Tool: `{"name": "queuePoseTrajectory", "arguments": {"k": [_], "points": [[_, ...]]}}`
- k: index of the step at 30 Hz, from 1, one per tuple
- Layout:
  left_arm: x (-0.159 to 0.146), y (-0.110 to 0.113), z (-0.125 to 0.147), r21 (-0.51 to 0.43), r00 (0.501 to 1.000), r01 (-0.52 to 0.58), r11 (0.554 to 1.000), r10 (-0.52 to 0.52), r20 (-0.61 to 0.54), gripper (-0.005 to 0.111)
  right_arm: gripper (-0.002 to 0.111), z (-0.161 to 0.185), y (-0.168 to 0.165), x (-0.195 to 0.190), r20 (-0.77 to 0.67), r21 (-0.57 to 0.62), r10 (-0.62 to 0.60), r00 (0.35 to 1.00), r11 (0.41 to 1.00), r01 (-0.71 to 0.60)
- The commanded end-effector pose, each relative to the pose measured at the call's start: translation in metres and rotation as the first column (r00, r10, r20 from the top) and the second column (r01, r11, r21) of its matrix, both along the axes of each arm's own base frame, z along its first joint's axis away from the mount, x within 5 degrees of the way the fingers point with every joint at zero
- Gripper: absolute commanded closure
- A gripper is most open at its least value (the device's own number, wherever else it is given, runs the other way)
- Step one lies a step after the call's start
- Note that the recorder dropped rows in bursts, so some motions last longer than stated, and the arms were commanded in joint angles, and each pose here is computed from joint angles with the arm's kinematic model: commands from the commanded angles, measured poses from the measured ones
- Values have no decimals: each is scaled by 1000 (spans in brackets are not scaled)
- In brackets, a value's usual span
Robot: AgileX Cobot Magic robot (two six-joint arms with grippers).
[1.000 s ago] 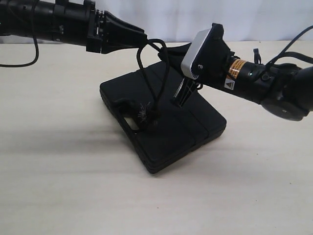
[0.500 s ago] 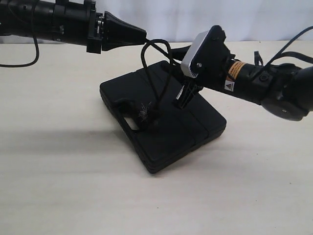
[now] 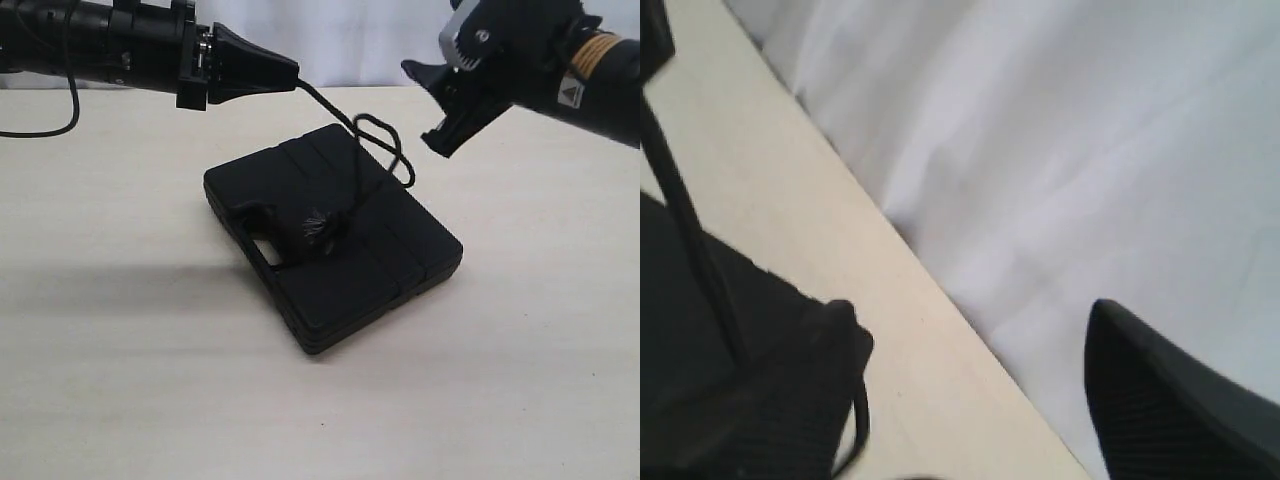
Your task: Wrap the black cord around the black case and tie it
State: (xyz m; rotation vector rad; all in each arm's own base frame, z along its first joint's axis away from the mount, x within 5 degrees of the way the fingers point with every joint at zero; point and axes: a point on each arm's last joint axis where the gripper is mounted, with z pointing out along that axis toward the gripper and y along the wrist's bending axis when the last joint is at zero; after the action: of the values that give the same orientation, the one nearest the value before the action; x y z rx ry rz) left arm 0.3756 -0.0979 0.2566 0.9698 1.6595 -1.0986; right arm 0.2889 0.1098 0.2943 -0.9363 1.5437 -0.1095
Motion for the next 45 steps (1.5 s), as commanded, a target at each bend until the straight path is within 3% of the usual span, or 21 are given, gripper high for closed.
{"name": "queuePoseTrajectory", "arguments": {"k": [1, 3, 7, 13, 20, 23, 26, 38, 42, 45], "points": [[0, -1, -2, -2, 1000, 8, 1000, -8, -1, 107, 65, -1, 25, -14, -33, 22, 100, 994, 995, -99], [0, -1, -2, 0, 1000, 9, 1000, -9, -1, 107, 69, -10, 41, -17, -53, -3, 158, 986, 987, -158], [0, -1, -2, 0, 1000, 9, 1000, -9, -1, 107, 66, -31, 59, -15, -78, -72, 226, 971, 970, -231], [0, -1, -2, 0, 1000, 9, 1000, -9, -1, 107, 63, -43, 68, -7, -43, -51, 272, 961, 960, -274], [-1, -1, -2, 2, 1000, 10, 1000, -10, -1, 107, 64, -49, 72, 9, -29, 14, 204, 979, 979, -204], [-1, -1, -3, 15, 1000, 17, 1000, -17, 1, 107, 76, -44, 73, 16, -21, 43, 177, 984, 983, -176], [-1, -1, -3, 19, 1000, 20, 1000, -20, 1, 107, 104, -41, 74, 18, -17, 37, 173, 985, 984, -173], [-2, -1, -4, 23, 1000, 22, 999, -22, 1, 106, 104, -38, 67, 18, -63, 73, 115, 991, 991, -110], [-2, -1, -4, 23, 1000, 22, 999, -22, 1, 96, 104, -23, 43, 24, -73, 166, 5, 997, 986, 8], [-2, -1, -4, 25, 1000, 23, 999, -23, 1, 76, 104, -17, 31, 23, -100, 170, -35, 994, 984, 52]]}}
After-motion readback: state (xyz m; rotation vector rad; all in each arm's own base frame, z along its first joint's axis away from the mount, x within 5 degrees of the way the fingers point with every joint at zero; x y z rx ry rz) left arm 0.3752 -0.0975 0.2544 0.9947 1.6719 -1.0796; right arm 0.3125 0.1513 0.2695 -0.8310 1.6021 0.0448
